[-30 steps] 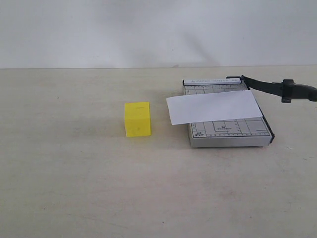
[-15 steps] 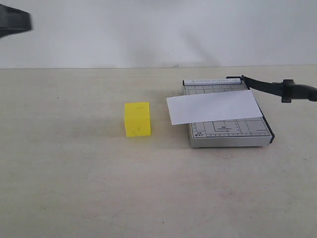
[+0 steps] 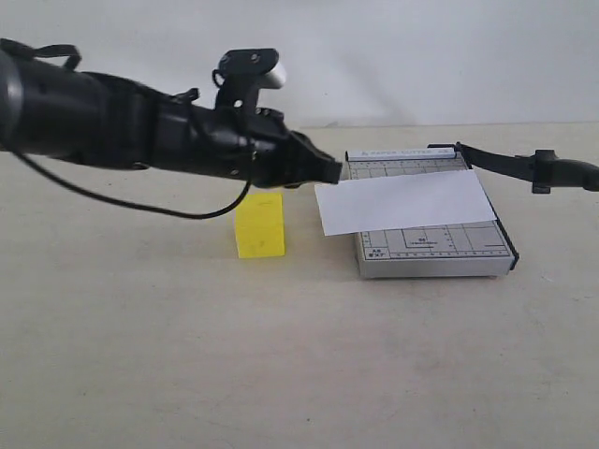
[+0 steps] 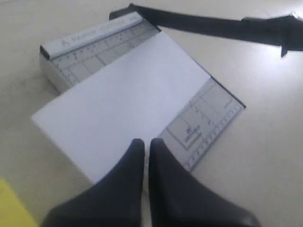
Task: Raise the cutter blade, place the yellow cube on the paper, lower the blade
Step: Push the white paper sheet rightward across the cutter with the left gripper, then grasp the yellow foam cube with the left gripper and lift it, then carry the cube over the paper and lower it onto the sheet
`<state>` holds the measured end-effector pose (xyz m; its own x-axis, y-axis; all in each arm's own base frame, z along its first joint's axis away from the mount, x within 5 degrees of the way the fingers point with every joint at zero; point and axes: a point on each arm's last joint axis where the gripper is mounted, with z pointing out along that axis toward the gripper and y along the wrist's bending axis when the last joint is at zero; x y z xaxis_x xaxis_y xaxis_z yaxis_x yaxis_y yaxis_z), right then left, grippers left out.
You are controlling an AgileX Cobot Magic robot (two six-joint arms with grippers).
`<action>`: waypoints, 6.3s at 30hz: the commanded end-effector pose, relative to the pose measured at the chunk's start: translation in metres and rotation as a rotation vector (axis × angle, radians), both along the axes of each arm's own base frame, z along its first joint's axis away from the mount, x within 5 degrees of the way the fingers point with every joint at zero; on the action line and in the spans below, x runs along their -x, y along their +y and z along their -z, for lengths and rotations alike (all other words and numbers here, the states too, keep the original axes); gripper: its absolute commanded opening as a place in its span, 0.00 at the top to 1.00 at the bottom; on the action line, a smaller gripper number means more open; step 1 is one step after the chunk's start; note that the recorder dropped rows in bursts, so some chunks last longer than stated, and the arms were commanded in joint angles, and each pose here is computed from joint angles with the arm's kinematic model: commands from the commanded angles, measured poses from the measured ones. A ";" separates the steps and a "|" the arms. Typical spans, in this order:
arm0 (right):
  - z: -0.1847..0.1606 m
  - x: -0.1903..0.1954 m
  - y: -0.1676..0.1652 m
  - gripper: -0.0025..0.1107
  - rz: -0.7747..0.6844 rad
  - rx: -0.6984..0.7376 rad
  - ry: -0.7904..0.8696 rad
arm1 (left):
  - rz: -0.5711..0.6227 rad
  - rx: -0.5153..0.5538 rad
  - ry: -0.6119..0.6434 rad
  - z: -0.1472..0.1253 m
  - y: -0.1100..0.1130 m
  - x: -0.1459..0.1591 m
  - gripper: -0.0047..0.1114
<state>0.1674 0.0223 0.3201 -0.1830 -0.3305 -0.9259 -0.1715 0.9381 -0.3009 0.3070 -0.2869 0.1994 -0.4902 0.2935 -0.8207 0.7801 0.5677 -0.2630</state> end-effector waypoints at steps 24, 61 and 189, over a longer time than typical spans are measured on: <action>0.015 -0.048 -0.049 0.97 0.297 -0.410 0.005 | 0.104 -0.026 -0.059 0.064 -0.092 -0.056 0.92; -0.003 -0.029 -0.047 0.97 0.277 -0.364 -0.076 | 0.184 0.022 -0.161 0.063 -0.141 -0.065 0.92; 0.007 -0.027 -0.051 0.97 0.338 -0.318 0.015 | 0.501 -0.296 -0.209 0.052 -0.130 -0.077 0.92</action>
<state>0.1951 -0.0284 0.3122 -0.2478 0.0634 -0.9667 0.1584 0.9871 0.0242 0.3819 -0.4179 0.1455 -0.0860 0.6772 -0.7307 0.9891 0.1460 0.0189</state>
